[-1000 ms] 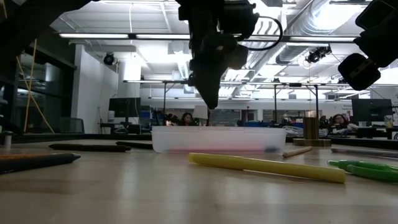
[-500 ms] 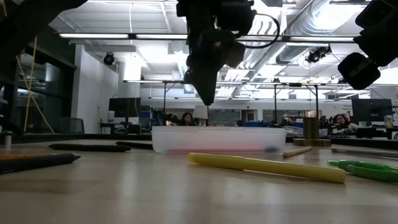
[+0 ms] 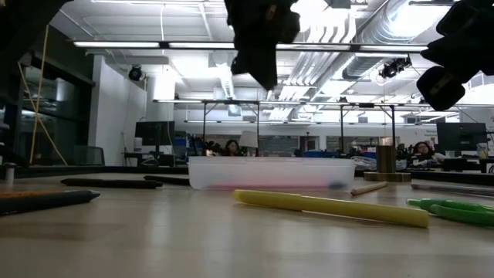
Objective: Pick & place school supplies into a supply box
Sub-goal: Put the black pen into the container
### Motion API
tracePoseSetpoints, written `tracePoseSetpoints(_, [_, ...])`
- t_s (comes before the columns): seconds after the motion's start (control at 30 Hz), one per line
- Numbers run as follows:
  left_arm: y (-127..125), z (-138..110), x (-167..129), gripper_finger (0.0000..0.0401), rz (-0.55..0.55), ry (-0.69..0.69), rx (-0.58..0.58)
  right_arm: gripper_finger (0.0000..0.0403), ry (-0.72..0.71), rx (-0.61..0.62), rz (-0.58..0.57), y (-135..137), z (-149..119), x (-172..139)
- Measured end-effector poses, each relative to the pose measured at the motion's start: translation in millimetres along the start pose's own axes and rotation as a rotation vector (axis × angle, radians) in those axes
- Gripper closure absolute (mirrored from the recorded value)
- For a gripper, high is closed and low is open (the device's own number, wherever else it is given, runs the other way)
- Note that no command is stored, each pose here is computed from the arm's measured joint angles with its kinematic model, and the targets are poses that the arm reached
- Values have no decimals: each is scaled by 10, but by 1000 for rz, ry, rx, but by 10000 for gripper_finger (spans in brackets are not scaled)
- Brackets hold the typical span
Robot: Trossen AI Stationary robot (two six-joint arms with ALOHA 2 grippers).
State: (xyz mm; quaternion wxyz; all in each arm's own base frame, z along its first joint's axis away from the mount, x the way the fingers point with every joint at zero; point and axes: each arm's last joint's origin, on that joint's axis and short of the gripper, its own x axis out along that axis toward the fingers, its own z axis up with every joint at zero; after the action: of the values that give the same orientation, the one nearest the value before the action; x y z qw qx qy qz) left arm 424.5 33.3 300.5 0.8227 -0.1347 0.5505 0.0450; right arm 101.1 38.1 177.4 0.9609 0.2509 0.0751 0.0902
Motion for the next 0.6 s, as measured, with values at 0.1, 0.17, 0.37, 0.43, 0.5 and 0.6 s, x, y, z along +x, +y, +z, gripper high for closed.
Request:
tracePoseSetpoints(0.1, [-4, -6, -99, 297, 14, -27, -1, 391, -14, 1, -17, -4, 6, 0])
tracePoseSetpoints(0.17, [-8, -11, -141, 297, 15, -36, -8, 391, -19, 1, -23, -5, 8, 0])
tracePoseSetpoints(0.37, [-15, -38, -307, 297, 26, -69, -13, 391, -19, 1, -25, -6, 8, 0])
tracePoseSetpoints(0.43, [-19, -54, -390, 297, 32, -86, -12, 391, -19, 1, -25, -6, 8, 0])
tracePoseSetpoints(0.5, [-20, -79, -489, 297, 44, -102, -12, 391, -19, 1, -25, -6, 8, 0])
tracePoseSetpoints(0.6, [-24, -115, -651, 297, 60, -143, -18, 391, -19, 1, -25, -6, 8, 0])
